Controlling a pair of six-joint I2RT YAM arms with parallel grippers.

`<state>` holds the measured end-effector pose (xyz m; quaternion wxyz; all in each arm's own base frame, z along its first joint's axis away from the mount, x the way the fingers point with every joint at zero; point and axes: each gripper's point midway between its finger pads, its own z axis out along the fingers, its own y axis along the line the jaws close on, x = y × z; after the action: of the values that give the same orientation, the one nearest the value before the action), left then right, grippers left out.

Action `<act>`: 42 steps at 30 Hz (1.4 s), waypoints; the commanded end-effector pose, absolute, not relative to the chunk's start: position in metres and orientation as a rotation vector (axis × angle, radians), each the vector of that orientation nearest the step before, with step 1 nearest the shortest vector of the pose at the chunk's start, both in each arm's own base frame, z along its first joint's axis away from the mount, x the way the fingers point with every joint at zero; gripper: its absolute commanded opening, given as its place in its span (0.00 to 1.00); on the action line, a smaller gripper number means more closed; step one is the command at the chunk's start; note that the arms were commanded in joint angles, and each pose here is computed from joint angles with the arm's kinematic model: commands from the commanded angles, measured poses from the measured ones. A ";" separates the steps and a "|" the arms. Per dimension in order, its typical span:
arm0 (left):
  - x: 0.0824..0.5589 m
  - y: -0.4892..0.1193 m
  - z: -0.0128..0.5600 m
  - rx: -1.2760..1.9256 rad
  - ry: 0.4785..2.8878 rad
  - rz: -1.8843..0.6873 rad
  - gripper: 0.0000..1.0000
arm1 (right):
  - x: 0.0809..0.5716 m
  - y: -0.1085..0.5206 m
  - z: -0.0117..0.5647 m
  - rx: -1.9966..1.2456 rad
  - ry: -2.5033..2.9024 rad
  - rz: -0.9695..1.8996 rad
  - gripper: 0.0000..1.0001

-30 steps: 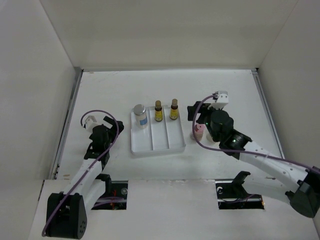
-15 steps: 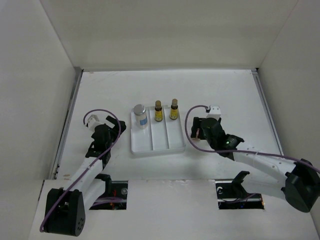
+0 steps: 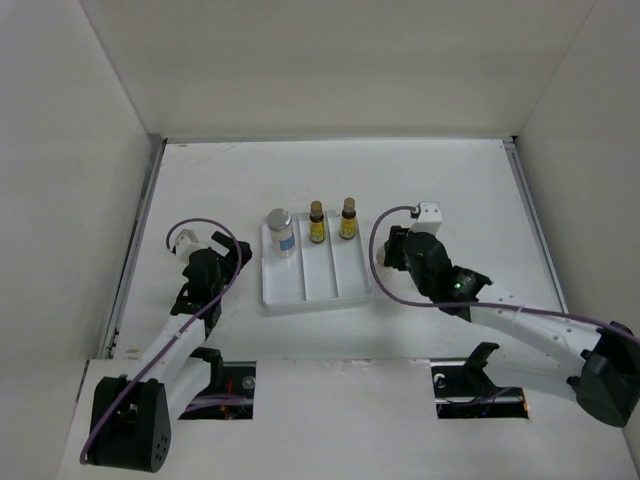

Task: Organize the condiment bottles

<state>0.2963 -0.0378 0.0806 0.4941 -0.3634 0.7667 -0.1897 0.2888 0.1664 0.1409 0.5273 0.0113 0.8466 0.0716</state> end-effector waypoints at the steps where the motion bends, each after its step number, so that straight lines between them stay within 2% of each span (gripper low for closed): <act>1: 0.310 -0.038 0.105 -0.865 1.786 -0.491 1.00 | 0.295 0.197 0.225 0.041 1.813 0.332 0.48; 7: 0.311 -0.040 0.102 -0.868 1.790 -0.491 1.00 | 0.288 0.287 0.229 -0.138 1.823 0.545 0.47; 13: 0.309 -0.036 0.102 -0.873 1.782 -0.481 1.00 | 0.286 0.352 0.208 -0.275 1.855 0.568 0.47; 22: 0.309 -0.036 0.100 -0.870 1.791 -0.474 1.00 | 0.284 0.364 0.152 -0.332 1.960 0.460 0.50; 25: 0.310 -0.036 0.098 -0.874 1.795 -0.473 1.00 | 0.278 0.364 0.145 -0.344 1.971 0.432 0.57; 28: 0.312 -0.039 0.101 -0.862 1.797 -0.482 1.00 | 0.275 0.362 0.155 -0.345 1.957 0.438 0.76; 31: 0.309 -0.038 0.102 -0.868 1.784 -0.484 1.00 | 0.271 0.353 0.175 -0.326 1.922 0.462 0.81; 34: 0.310 -0.041 0.104 -0.857 1.790 -0.492 1.00 | 0.266 0.329 0.197 -0.277 1.895 0.471 0.82; 37: 0.307 -0.039 0.104 -0.862 1.778 -0.492 1.00 | 0.280 0.273 0.208 -0.129 1.863 0.392 0.82; 42: 0.309 -0.042 0.103 -0.856 1.786 -0.501 1.00 | 0.292 0.132 0.193 0.285 1.845 0.107 0.88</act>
<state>0.2978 -0.0391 0.0807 0.4959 -0.3619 0.7662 -0.1898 0.2917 0.2060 0.2190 0.5991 0.0297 0.7866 0.1469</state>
